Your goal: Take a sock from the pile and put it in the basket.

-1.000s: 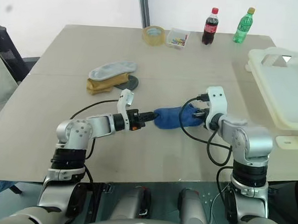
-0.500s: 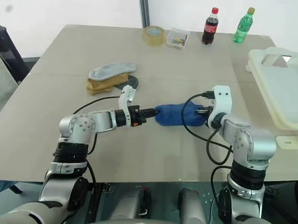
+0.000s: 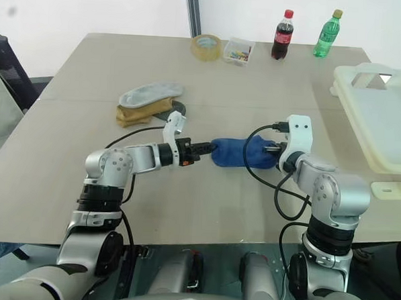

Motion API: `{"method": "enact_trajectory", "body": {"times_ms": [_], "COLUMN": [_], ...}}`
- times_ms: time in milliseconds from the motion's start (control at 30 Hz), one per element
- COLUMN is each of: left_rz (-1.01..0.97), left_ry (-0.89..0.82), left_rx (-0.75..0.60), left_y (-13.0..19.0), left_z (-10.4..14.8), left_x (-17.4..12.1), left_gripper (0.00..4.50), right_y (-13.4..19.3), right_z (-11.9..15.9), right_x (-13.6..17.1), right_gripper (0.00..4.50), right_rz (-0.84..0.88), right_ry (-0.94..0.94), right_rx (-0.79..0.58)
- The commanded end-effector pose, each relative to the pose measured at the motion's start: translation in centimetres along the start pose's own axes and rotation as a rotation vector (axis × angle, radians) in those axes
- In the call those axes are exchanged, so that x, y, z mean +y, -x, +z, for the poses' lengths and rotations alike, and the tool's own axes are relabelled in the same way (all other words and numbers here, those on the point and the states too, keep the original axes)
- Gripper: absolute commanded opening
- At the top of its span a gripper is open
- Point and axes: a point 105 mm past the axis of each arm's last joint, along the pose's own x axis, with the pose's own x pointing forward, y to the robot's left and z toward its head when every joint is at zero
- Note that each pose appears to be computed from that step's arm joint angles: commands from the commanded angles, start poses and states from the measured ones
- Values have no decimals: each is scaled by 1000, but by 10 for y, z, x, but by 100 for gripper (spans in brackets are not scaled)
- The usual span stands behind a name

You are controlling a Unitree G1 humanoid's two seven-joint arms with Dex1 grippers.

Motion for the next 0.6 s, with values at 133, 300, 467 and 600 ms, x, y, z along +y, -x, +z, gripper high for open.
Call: {"method": "enact_trajectory", "body": {"times_ms": [133,300,467,600], "left_rz": [-36,-30,-61,-52], "left_ry": [-48,-65,-52,-56], "left_rx": [-81,-56,3,39], "left_y": [8,2,-1,2], "left_z": [33,30,19,14], "left_x": [-11,-10,-13,-9], "left_gripper": [13,13,13,13], "right_y": [6,7,9,10], "right_z": [10,10,10,8], "right_x": [1,1,0,-1], "right_gripper": [0,0,0,0], "right_rz": [-4,-7,-14,-19], "right_ry": [10,12,13,12], "right_rx": [-55,-55,-58,-54]}}
